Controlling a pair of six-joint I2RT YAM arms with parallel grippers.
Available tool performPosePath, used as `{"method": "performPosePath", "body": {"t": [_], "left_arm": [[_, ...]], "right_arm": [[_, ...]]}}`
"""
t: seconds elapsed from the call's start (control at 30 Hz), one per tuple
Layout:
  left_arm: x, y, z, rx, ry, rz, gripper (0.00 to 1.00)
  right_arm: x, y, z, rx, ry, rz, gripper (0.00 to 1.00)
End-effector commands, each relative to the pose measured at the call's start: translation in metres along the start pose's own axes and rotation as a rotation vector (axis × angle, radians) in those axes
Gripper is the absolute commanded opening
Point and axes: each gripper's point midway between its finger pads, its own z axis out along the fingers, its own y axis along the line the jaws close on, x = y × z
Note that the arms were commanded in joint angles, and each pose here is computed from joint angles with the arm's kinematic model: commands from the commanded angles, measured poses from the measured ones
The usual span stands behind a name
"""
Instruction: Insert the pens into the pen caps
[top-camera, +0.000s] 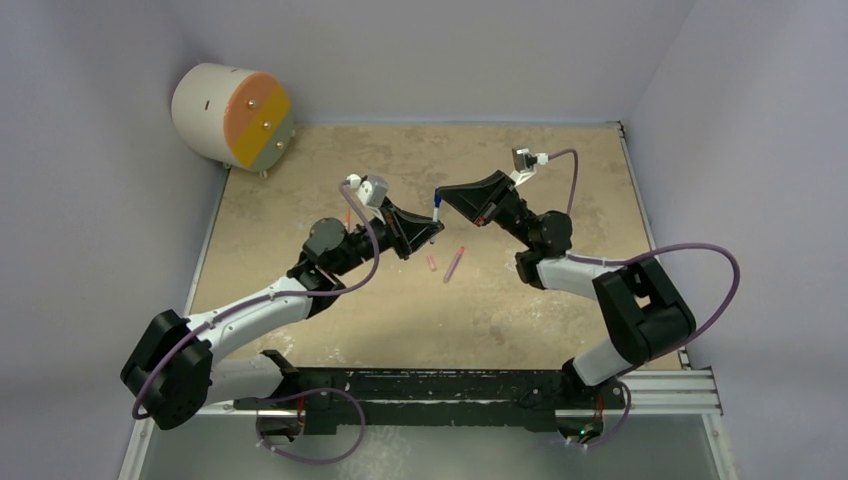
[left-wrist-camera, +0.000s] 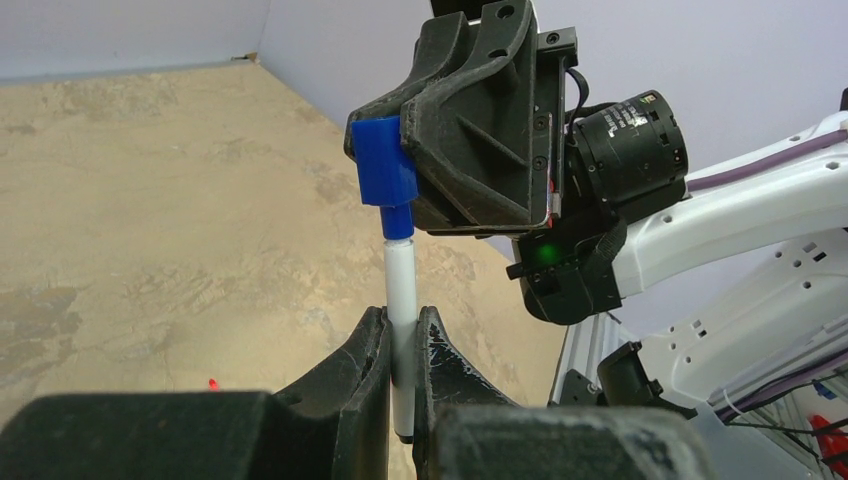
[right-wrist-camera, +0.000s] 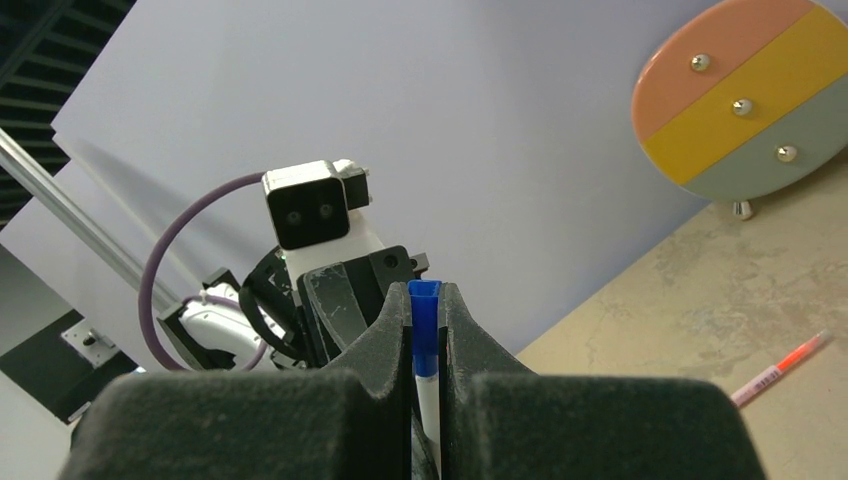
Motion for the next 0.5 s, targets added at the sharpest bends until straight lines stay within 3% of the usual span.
{"method": "performPosePath", "body": {"t": [0.0, 0.47], "left_arm": [[-0.182, -0.088, -0.019, 0.212, -0.586, 0.2, 0.0], [-0.209, -0.079, -0.03, 0.201, -0.684, 0.146, 0.0]], "right_arm": [[0.047, 0.055, -0.031, -0.311, 0.149, -0.194, 0.0], [0.076, 0.046, -0.046, -0.323, 0.252, -0.301, 0.0]]}}
